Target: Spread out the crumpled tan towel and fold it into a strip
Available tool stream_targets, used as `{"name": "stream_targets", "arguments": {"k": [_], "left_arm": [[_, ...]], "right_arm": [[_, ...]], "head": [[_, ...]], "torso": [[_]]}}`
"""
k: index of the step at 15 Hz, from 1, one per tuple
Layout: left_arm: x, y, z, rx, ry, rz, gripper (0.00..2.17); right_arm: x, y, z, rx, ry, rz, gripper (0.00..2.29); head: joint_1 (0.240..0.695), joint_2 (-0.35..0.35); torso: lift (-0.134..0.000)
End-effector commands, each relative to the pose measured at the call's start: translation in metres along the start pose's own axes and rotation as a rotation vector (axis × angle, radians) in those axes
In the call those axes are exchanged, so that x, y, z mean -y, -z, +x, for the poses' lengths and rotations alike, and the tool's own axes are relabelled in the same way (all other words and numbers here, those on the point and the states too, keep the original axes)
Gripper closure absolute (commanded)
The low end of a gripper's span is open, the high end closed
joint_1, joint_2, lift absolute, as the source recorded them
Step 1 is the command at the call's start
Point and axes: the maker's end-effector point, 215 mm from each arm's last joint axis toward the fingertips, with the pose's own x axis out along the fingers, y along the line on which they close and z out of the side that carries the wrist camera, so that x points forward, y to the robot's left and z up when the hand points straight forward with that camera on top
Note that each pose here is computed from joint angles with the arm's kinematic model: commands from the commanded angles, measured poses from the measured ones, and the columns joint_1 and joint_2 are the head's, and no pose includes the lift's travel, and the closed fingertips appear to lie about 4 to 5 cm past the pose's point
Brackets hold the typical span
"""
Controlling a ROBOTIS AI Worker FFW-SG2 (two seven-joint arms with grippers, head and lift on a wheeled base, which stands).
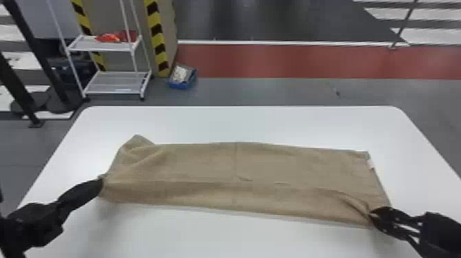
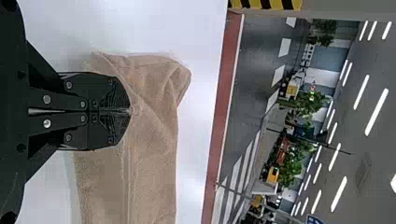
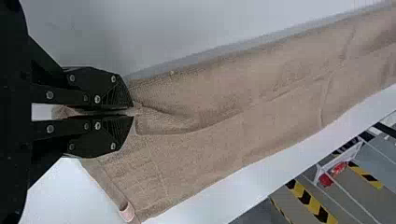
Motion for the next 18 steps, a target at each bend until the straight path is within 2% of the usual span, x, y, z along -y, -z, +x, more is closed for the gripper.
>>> {"name": "stream_targets", "arguments": {"k": [1, 2, 3, 4, 5, 6, 7, 8, 9, 13, 15, 16, 18], "left_arm": [[-0.012, -0.001, -0.006, 0.005, -0.024, 0.018, 2.00], [-0.016, -0.002, -0.008, 0.004, -0.033, 0.020, 1.82], [-0.019, -0.004, -0.010, 0.013, -0.039, 0.027, 1.12], [-0.020, -0.004, -0.011, 0.011, -0.039, 0.030, 0.14], [-0.021, -0.003, -0.011, 0.009, -0.043, 0.028, 0.00], [-0.022, -0.001, -0.011, 0.007, -0.043, 0.027, 0.00], [-0.021, 0.001, -0.010, 0.005, -0.043, 0.024, 0.02], [-0.022, 0.001, -0.010, 0.004, -0.044, 0.024, 0.03], [-0.022, 0.001, -0.010, 0.003, -0.044, 0.025, 0.03], [-0.020, -0.001, -0.011, 0.002, -0.041, 0.034, 0.04], [-0.020, 0.001, -0.012, 0.000, -0.041, 0.035, 0.04], [-0.021, 0.001, -0.013, 0.000, -0.043, 0.036, 0.04], [-0.020, 0.001, -0.014, -0.002, -0.039, 0.039, 0.04]], "right_arm": [[0.005, 0.004, -0.003, -0.017, 0.005, -0.026, 1.06], [0.010, 0.006, -0.004, -0.028, 0.011, -0.039, 1.06], [0.012, 0.007, -0.004, -0.037, 0.013, -0.053, 1.06], [0.014, 0.007, -0.004, -0.041, 0.008, -0.065, 1.05], [0.013, 0.006, -0.003, -0.049, 0.003, -0.080, 1.05], [0.009, 0.006, -0.001, -0.063, -0.010, -0.101, 0.92], [0.007, 0.005, 0.000, -0.071, -0.014, -0.115, 0.52], [0.005, 0.005, -0.001, -0.075, -0.027, -0.115, 0.33], [0.005, 0.004, -0.003, -0.078, -0.031, -0.108, 0.31], [0.016, -0.006, -0.011, -0.059, -0.010, -0.081, 0.31], [0.012, -0.012, -0.013, -0.046, -0.029, -0.065, 0.31], [0.011, -0.012, -0.013, -0.047, -0.035, -0.052, 0.38], [0.005, -0.011, -0.015, -0.050, -0.076, -0.051, 0.90]], "head": [[0.695, 0.004], [0.695, 0.009], [0.695, 0.013], [0.695, 0.016], [0.695, 0.017], [0.695, 0.019], [0.695, 0.021], [0.695, 0.023], [0.695, 0.028], [0.695, 0.033], [0.695, 0.033], [0.695, 0.035], [0.695, 0.040]], "torso": [[-0.124], [-0.124], [-0.124], [-0.124], [-0.124], [-0.124], [-0.124], [-0.124], [-0.124], [-0.124], [-0.124], [-0.124], [-0.124]]}}
